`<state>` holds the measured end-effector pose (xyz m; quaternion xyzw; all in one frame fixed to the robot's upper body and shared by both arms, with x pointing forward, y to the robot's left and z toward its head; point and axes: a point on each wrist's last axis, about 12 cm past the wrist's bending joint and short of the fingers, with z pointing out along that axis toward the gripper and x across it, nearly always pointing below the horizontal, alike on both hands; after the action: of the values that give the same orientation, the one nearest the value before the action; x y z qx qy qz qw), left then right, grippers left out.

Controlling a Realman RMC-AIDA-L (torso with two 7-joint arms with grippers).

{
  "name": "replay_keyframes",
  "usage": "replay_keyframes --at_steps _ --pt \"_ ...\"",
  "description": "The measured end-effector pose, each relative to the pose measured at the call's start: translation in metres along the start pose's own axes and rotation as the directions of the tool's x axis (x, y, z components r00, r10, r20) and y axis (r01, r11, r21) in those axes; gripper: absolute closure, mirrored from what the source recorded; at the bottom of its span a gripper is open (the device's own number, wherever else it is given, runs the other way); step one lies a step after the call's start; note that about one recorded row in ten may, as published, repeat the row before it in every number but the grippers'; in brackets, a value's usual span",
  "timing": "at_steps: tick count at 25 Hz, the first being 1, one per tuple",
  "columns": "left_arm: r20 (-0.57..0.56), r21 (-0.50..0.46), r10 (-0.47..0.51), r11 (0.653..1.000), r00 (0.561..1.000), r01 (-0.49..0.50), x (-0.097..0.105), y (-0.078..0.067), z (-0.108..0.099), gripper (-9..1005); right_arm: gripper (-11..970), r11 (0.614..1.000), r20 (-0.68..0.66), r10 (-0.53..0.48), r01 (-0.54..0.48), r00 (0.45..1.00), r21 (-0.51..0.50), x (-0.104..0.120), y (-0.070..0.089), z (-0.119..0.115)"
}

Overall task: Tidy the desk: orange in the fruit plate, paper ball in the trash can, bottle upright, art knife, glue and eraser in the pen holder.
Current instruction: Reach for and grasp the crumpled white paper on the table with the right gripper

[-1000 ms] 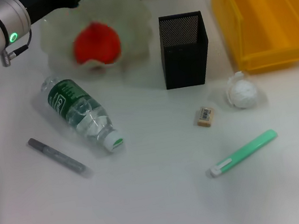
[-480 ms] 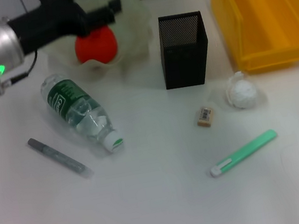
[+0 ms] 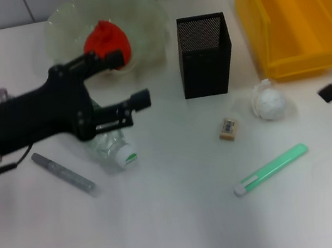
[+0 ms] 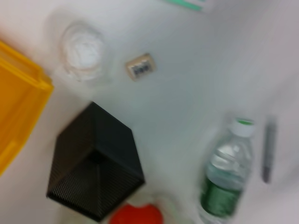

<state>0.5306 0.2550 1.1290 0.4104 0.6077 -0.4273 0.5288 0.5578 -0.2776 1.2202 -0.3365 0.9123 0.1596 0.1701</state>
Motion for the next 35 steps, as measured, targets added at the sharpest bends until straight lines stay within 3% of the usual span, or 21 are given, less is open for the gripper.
replay_keyframes --at_steps 1,5,6,16,26,35 --pt "0.004 0.009 -0.018 1.0 1.0 0.018 0.006 -0.007 -0.007 128 222 1.0 -0.014 0.007 -0.007 1.0 0.009 -0.005 -0.001 0.005" --pt "0.004 0.009 -0.018 1.0 1.0 0.018 0.006 -0.007 -0.007 129 223 0.999 -0.039 0.024 -0.022 0.999 0.05 -0.022 -0.004 0.028" --pt "0.026 0.039 -0.027 0.999 0.999 0.026 0.015 -0.021 -0.016 129 223 0.998 -0.052 0.021 -0.018 0.998 0.058 -0.029 -0.005 0.041" --pt "0.053 0.105 -0.016 0.994 0.998 0.01 0.033 -0.039 -0.025 133 224 0.997 -0.111 0.012 -0.004 0.994 0.075 -0.046 -0.001 0.092" --pt "0.049 0.101 -0.042 0.994 0.998 0.037 0.041 -0.044 -0.029 134 225 0.993 -0.145 -0.004 0.02 0.989 0.113 -0.054 0.005 0.12" --pt "0.049 0.086 -0.055 0.995 0.997 0.05 0.044 -0.045 -0.031 133 244 0.991 -0.142 -0.016 0.035 0.99 0.127 -0.053 0.005 0.129"
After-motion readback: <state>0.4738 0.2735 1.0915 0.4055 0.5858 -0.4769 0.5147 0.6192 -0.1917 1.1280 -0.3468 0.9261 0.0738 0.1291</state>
